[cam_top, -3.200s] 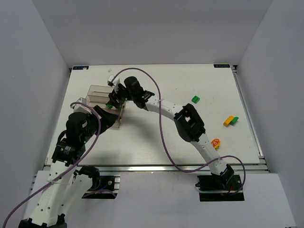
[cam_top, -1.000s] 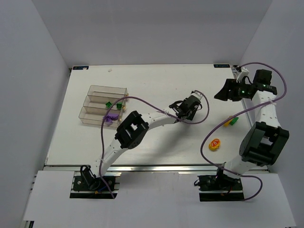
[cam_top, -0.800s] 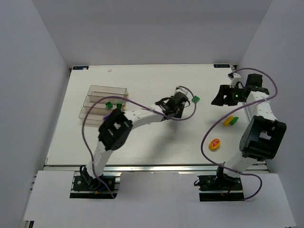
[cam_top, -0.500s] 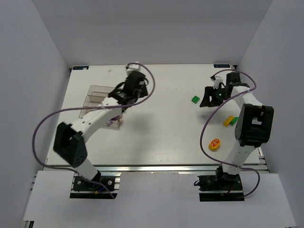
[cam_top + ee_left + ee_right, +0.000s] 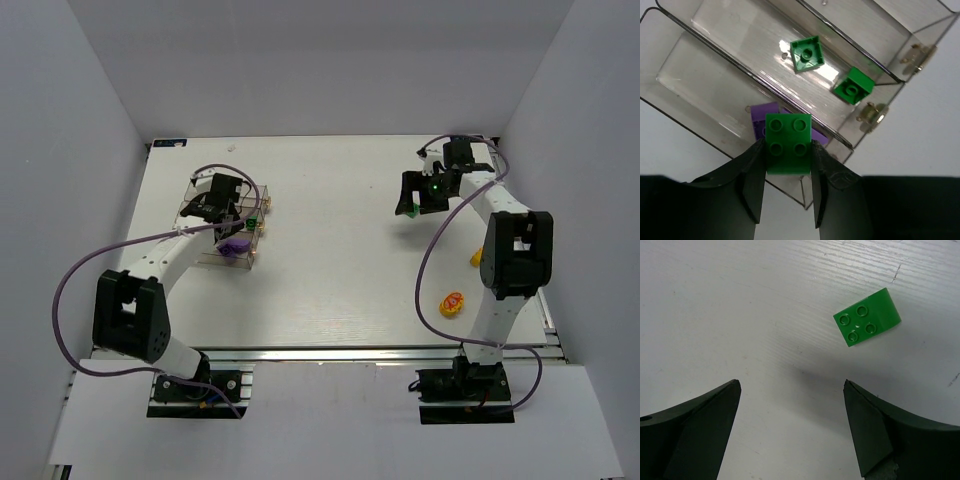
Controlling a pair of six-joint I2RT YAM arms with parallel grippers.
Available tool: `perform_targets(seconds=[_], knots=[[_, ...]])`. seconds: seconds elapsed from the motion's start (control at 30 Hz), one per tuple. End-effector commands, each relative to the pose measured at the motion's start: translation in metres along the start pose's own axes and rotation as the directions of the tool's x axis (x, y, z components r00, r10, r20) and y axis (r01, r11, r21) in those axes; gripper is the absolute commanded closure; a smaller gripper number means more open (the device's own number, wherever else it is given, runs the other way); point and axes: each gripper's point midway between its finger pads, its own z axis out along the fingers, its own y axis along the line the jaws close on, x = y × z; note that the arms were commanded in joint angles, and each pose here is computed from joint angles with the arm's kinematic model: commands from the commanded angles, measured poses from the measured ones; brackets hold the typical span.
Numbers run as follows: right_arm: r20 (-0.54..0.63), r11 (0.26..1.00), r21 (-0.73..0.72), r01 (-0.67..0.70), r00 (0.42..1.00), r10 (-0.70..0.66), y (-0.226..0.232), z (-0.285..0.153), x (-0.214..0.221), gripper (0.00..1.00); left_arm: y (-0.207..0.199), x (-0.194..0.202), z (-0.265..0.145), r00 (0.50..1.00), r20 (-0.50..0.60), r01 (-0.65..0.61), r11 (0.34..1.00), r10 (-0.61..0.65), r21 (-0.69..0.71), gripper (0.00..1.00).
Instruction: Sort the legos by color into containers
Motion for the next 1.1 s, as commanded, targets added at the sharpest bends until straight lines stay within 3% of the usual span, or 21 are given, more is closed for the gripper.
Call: perform_targets(seconds=[0.0,0.23,0.37,0.7,0.83,1.07], knots=[[0.029,0.999,0.039,-0.011,1.000,0.010,-0.003,0.006,-0.013,0.11,-0.004,-0.022,0.011,0.999,0.027,0.022,1.000,-0.022,0.009,0.93],[0.020,0.997,0.079,-0.026,1.000,0.024,-0.008,0.018,-0.011,0.11,-0.009,-0.038,0.041,1.000,0.000,0.006,1.000,-0.006,0.005,0.89],[0.019,0.990,0.113,-0.079,0.997,0.078,-0.014,0.025,-0.012,0.11,-0.009,-0.039,0.051,1.000,-0.017,0.024,1.000,-0.023,0.006,0.81],[0.049,0.970,0.174,-0.173,0.985,0.166,-0.025,0.039,-0.023,0.11,-0.004,-0.033,0.059,0.998,-0.052,0.046,0.999,-0.045,0.011,0.32],[0.052,0.963,0.197,-0.184,0.983,0.177,-0.028,0.046,-0.026,0.11,0.001,-0.035,0.056,0.998,-0.052,0.048,0.999,-0.048,0.008,0.23],[0.060,0.929,0.309,-0.205,0.979,0.196,-0.042,0.058,-0.027,0.11,0.003,-0.065,0.022,0.996,0.017,0.084,0.995,-0.085,0.050,0.22]])
